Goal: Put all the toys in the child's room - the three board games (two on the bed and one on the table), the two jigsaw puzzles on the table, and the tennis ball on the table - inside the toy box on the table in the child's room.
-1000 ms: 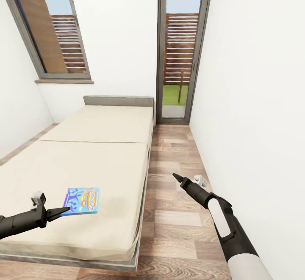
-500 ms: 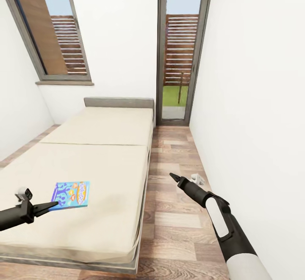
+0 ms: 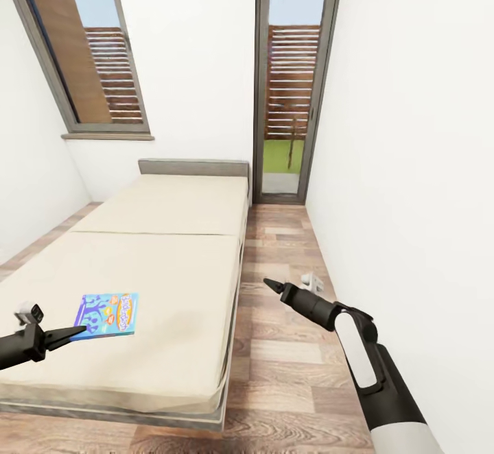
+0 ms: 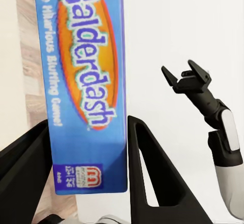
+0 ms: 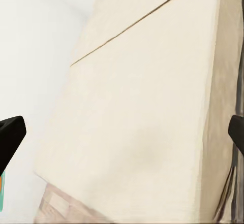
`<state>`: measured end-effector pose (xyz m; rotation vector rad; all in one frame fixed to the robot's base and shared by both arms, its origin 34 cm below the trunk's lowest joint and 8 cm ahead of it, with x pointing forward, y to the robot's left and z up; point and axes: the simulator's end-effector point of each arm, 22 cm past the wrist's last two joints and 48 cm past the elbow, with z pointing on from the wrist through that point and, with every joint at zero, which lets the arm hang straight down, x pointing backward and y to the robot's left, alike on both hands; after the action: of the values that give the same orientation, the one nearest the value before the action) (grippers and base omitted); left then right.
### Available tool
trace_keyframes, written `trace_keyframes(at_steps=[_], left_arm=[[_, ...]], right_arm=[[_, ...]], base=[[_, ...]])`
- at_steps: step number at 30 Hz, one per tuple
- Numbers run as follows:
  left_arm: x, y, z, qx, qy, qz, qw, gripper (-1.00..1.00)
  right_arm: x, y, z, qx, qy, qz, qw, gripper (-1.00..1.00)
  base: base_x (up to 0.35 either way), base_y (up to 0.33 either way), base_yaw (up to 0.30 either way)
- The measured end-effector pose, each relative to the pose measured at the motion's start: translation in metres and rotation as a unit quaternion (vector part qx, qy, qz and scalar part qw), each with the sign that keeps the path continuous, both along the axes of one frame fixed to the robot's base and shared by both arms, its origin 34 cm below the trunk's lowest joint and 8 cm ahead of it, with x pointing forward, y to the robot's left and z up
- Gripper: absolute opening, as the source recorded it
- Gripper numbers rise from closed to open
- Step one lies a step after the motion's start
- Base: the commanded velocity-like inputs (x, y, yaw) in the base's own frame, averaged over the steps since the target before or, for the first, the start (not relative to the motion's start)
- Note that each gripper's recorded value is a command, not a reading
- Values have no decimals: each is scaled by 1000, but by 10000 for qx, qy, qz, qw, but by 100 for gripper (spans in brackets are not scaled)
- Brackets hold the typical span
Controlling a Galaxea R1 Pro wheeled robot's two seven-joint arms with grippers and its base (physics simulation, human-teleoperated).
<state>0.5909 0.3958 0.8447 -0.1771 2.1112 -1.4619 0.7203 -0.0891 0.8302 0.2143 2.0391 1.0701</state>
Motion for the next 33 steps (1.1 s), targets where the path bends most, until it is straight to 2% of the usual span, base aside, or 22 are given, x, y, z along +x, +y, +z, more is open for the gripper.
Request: trace_keyframes(at_steps=[13, 22, 33], left_arm=[[1, 2, 23, 17, -1, 8, 10000, -100], [2, 2, 39, 18, -7, 15, 10000, -100], [2, 5, 58, 27, -18, 42, 10000, -100]], right_arm=[[-2, 3, 21, -12, 32, 55, 10000, 100], [-1, 5, 38, -25, 7, 69, 10000, 100], [-5, 16, 55, -67, -2, 198, 9998, 100]], base=[[-145, 0, 0], [-37, 0, 12], [-1, 0, 244]])
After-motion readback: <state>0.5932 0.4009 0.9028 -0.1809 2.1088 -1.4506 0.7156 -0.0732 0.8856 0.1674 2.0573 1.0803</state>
